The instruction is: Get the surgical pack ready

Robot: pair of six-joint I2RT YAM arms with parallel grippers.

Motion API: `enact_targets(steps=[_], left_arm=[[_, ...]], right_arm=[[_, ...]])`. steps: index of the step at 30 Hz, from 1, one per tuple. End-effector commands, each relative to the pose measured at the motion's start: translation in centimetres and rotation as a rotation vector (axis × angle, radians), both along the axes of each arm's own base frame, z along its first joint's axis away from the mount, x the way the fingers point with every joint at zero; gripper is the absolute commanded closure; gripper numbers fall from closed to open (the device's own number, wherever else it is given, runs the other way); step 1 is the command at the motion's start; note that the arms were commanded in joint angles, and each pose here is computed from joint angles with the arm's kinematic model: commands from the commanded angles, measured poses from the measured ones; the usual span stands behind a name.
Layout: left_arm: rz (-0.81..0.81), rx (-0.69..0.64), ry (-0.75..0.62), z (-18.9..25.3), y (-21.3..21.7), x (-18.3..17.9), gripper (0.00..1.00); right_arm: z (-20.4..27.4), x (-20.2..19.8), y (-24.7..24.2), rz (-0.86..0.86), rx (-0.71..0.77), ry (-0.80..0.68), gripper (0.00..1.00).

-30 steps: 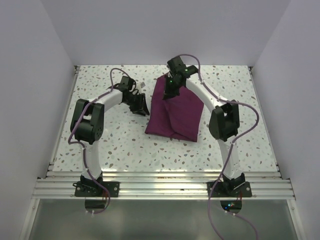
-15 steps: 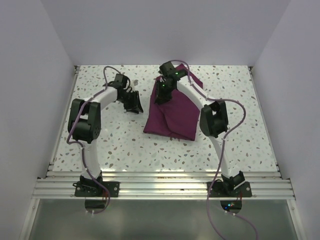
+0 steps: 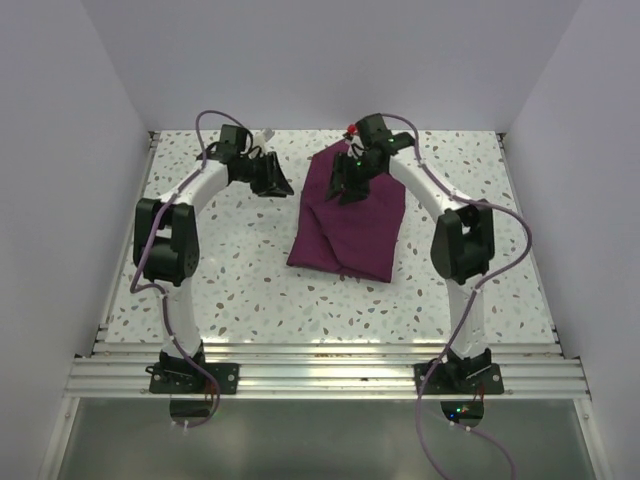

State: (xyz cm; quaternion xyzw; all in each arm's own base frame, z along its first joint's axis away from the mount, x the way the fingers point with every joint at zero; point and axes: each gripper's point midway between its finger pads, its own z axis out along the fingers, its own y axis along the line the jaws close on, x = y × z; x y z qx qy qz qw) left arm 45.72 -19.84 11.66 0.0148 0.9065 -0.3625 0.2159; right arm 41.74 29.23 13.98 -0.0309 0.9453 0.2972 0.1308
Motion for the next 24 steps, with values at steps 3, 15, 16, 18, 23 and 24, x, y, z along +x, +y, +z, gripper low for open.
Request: enact_targets(steps=[3,15,16,18,23,24], left_arm=[[-0.038,-0.186,-0.045,2.7,-2.8,0.9,0.68],[-0.123,-0.346,-0.032,2.0,-9.1,-0.9,0.70],[-0.117,-0.349,-0.001,1.4,-9.2,-1.1,0.71],[-0.119,-0.348,0.040,-0.1,-9.4,-1.5,0.71],[-0.104,-0.307,0.082,-2.8,-8.9,-1.9,0.72],[-0.105,-0.300,0.092,-3.0,-8.8,-2.0,0.71]], right_arm=[[1.9,-3.6,0.2,0.071,0.166,-0.004,0.83],[-2.9,-8.2,1.5,0.132,0.279,0.164,1.00],[-3.6,-8.9,1.3,0.130,0.277,0.187,1.00],[-4.1,-9.4,1.1,0.131,0.273,0.199,1.00],[-6.2,-11.3,0.4,0.146,0.273,0.240,1.00],[-6.3,-11.5,0.4,0.148,0.276,0.243,1.00]])
